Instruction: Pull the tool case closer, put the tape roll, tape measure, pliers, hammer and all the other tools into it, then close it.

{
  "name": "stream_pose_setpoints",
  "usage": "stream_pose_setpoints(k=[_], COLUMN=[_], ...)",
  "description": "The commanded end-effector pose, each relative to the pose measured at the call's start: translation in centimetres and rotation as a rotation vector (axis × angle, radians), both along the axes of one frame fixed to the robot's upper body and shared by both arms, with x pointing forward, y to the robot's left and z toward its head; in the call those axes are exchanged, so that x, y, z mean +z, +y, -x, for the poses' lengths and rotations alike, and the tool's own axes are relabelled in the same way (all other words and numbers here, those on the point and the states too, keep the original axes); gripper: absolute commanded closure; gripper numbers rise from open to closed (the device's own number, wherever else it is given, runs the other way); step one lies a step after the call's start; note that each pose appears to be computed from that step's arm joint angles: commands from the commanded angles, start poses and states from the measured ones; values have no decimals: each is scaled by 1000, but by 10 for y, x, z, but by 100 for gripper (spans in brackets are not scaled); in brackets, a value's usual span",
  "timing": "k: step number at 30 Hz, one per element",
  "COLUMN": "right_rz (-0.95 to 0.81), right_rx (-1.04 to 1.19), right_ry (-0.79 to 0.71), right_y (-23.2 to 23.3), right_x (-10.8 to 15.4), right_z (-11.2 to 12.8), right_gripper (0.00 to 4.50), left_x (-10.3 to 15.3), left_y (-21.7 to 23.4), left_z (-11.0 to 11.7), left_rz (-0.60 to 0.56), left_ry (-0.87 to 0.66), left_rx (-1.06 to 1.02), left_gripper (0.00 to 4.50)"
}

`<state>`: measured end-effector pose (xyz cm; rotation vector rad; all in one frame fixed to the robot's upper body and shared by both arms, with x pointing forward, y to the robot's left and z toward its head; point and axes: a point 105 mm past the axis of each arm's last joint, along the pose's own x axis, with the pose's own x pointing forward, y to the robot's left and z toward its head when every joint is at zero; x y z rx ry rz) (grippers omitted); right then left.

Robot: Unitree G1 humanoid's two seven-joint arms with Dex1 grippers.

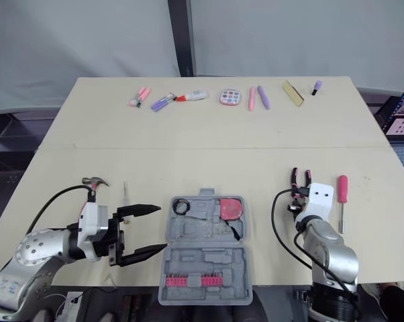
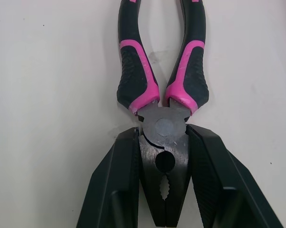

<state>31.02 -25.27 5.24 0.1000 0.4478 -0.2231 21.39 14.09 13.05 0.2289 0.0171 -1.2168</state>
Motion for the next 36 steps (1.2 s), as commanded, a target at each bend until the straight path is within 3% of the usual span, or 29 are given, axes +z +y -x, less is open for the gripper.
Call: stream_pose_setpoints(k=[1,11,17,25,36], right_rz=[9,176,330,399,531], right_rx=[-48,355,960,1486,1739], right_ry=[9,-47,-94,-23,96], right_y=[-15,25,90,146,175], right_x=[1,56,101,105,94], right_z=[6,7,26,51,54], right_gripper=[353,353,353,353,353], left_x=[2,5,1,-2,-12], left_y=[4,26,40,51,65], left_z=[1,-3,-4,-3,14], left_rz=[12,33,22,-13,-62], left_ry=[-8,42,112,89,91], left_rx=[-1,25,16,46,96], left_gripper=[0,0,0,0,0])
